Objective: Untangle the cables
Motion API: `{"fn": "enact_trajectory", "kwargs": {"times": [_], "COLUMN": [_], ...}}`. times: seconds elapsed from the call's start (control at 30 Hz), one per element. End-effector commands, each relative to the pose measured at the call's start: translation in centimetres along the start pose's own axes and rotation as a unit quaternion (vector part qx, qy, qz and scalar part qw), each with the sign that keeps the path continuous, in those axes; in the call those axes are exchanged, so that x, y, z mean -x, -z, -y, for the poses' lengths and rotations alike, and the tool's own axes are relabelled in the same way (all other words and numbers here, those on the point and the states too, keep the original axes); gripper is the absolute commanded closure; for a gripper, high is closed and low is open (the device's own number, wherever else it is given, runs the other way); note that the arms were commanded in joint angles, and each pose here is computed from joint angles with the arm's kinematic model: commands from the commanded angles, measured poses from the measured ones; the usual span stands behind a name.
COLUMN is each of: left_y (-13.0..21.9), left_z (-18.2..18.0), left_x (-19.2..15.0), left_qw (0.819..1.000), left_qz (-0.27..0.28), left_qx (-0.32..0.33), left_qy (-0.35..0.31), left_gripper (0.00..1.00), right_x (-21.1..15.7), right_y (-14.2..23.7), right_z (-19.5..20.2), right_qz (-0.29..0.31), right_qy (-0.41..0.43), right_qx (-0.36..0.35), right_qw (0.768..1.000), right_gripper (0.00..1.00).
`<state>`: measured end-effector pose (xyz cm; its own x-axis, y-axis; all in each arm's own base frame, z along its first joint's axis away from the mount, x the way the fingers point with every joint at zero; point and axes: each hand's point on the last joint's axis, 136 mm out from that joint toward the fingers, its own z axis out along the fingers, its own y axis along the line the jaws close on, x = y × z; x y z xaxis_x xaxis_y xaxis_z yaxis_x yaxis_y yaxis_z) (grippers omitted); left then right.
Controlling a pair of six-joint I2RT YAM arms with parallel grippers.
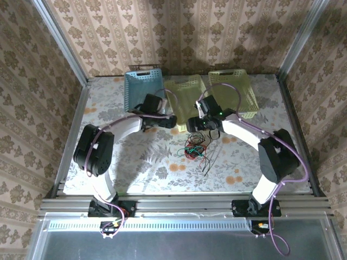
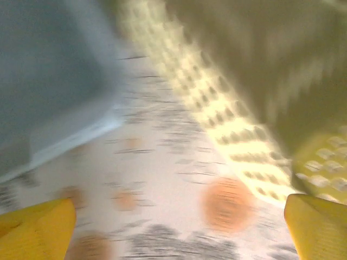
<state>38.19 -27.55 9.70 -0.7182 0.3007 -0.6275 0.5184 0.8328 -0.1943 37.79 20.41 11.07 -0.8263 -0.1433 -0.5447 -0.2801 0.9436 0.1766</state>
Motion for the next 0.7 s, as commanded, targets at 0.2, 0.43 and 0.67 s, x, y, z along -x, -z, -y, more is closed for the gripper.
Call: {"fn": "enact_trajectory", "kwargs": {"times": [0.2,0.43,0.67], "left_y": [0.3,-0.4,-1.9], "left_z": [9.2,8.9,4.5], "left_x": [-4.2,-5.1,-3.1], "left_qw": [0.986,0.987,0.997], "left_qz": [-0.025,-0.036,-0.012], "left_qx": [-0.121,-0.092,0.018], "left_qy": [-0.113,-0.124,-0.079], "left_gripper": [0.0,0.0,0.0], "right_x": [-5.8,-8.2,-6.8], "right_y": [2.1,1.9,2.7], "right_z": [0.9,1.0,2.5], "right_qz": [-0.07,-0.114,-0.063], "right_qy": [0.016,0.011,-0.016], "right_qx": [0.0,0.006,-0.018], "right_qw": [0.997,0.993,0.998], "right_gripper": [0.21,0.33,0.31]}}
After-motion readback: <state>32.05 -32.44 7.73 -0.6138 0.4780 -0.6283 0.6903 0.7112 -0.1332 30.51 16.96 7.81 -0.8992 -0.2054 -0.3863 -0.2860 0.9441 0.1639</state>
